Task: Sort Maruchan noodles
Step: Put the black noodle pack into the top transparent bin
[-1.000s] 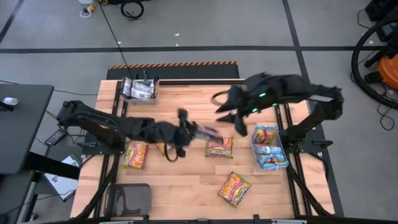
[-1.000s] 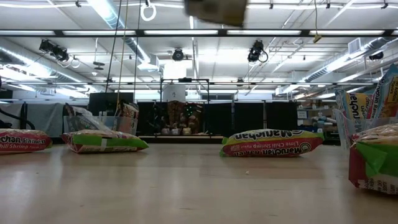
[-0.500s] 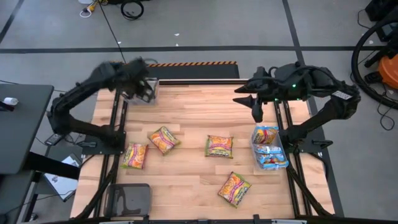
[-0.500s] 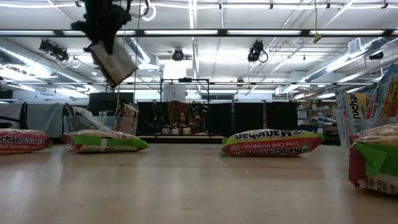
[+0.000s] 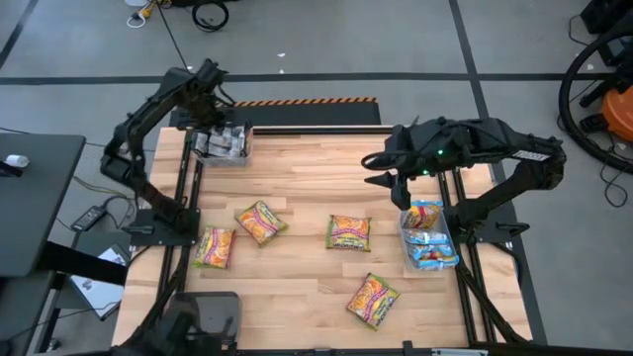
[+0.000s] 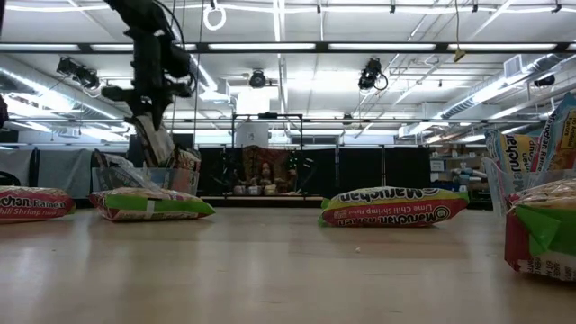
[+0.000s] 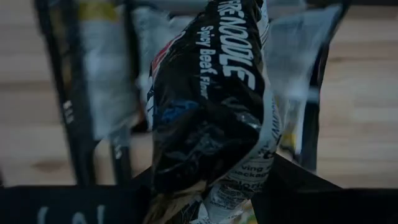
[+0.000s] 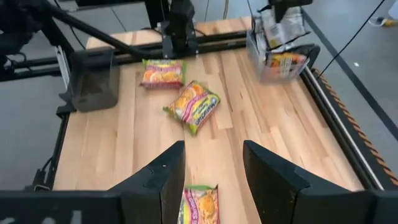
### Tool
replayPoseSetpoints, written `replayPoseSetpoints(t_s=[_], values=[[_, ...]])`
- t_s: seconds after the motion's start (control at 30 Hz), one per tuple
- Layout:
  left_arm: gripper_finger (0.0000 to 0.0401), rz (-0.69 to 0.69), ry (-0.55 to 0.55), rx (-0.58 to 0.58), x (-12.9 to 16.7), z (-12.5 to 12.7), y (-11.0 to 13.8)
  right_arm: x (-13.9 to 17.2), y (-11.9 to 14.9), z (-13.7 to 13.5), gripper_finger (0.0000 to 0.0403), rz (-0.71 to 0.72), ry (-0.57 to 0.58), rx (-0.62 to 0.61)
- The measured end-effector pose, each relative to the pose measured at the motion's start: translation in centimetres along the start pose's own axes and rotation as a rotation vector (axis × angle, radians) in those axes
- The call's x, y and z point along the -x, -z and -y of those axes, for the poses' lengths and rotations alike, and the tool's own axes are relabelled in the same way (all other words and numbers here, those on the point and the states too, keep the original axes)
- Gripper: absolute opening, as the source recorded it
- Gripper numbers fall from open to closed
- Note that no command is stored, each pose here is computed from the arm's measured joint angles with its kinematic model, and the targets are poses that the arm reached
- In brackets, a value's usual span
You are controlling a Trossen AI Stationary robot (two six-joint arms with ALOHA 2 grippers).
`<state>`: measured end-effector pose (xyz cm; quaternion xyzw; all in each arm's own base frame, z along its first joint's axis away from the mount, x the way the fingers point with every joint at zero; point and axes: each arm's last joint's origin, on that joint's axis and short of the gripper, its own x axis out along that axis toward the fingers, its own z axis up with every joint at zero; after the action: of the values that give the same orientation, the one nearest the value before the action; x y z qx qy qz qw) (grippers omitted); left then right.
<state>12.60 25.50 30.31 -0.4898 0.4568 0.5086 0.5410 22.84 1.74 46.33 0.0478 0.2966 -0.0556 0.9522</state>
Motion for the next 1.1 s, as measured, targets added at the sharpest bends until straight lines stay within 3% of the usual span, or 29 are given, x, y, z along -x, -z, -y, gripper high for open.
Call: replayPoseSetpoints(t_s=[0.3, 0.47, 0.7, 0.93, 1.1], values=[[0.0155, -0.105, 0.012, -0.03, -4.9, 1.4, -2.6, -1.4, 0.8, 0.2, 0.0168, -0.044, 0.016, -0.002], [0.0209, -0.138, 0.09, -0.031, -5.2, 1.5, -2.9, -1.5, 0.6, 0.9, 0.0168, -0.025, 0.04, 0.0], [0.0253, -0.143, 0.076, -0.086, -4.4, 0.3, -2.7, -1.7, 0.3, 2.2, 0.0168, -0.017, 0.083, 0.013], [0.0236, -0.135, 0.403, -0.099, -3.7, 2.5, -2.8, -1.7, 0.0, 3.5, 0.0168, 0.003, 0.126, 0.041], [0.0227, -0.102, 0.492, -0.156, -3.6, 4.6, -2.5, -1.7, -0.3, 4.4, 0.0168, 0.025, 0.157, 0.026]])
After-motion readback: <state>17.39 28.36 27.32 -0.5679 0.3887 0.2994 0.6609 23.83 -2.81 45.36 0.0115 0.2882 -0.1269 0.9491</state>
